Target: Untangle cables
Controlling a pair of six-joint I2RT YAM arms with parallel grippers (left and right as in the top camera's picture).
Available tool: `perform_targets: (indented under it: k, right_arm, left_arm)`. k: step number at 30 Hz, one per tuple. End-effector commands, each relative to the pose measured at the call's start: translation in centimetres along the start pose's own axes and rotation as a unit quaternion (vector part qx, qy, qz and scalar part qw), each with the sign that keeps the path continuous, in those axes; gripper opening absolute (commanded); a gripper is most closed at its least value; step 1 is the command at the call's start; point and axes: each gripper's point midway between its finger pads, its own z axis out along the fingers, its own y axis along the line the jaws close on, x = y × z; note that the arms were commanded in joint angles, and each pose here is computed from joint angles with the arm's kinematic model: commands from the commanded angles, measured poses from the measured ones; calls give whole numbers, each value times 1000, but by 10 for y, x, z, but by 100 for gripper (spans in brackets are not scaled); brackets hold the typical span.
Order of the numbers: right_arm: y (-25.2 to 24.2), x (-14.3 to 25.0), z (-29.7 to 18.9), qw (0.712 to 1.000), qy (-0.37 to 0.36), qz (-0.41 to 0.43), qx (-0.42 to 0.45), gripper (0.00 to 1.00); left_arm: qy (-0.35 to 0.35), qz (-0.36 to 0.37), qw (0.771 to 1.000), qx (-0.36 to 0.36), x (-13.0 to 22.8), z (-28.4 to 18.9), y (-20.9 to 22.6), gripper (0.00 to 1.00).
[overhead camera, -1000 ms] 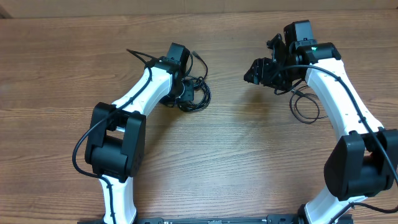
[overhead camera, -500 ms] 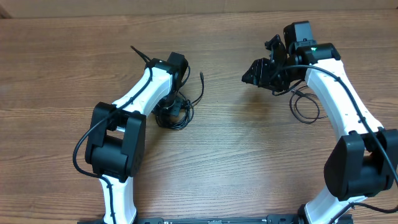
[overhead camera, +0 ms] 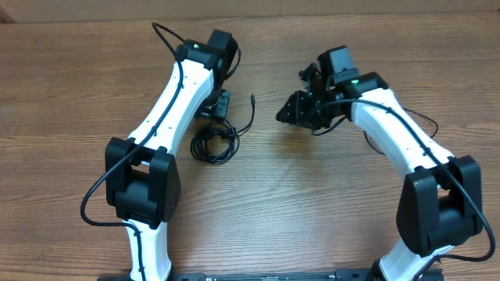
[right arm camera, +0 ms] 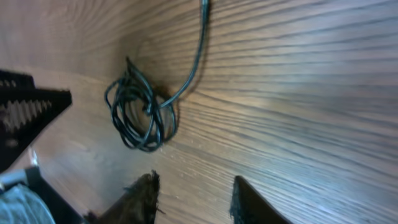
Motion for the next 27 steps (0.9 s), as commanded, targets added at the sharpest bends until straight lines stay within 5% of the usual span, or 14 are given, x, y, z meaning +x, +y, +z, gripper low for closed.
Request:
perform_targets:
  k: [1,8,12,15,27]
  right_arm:
    - [2,2,13,998,-18,52,30,32]
    - [30,2,43,998,-47,42,2,37]
    - [32,-7,57,997,-71,31,-6,11]
    - [31,-13,65,996,-79,27,-12,9]
    - [1,-4,117,998,-37,45,-3,11]
  left_arm:
    - [21,-59,996,60,6,0,-20,52]
    - [63,-118,988,82,25,37,-32,29]
    - [78,-153,982,77,36,60,-30,20]
    - [78,-184,976,83,37,73,-27,12]
    - [58,-164,976,128,30,88,-44,8]
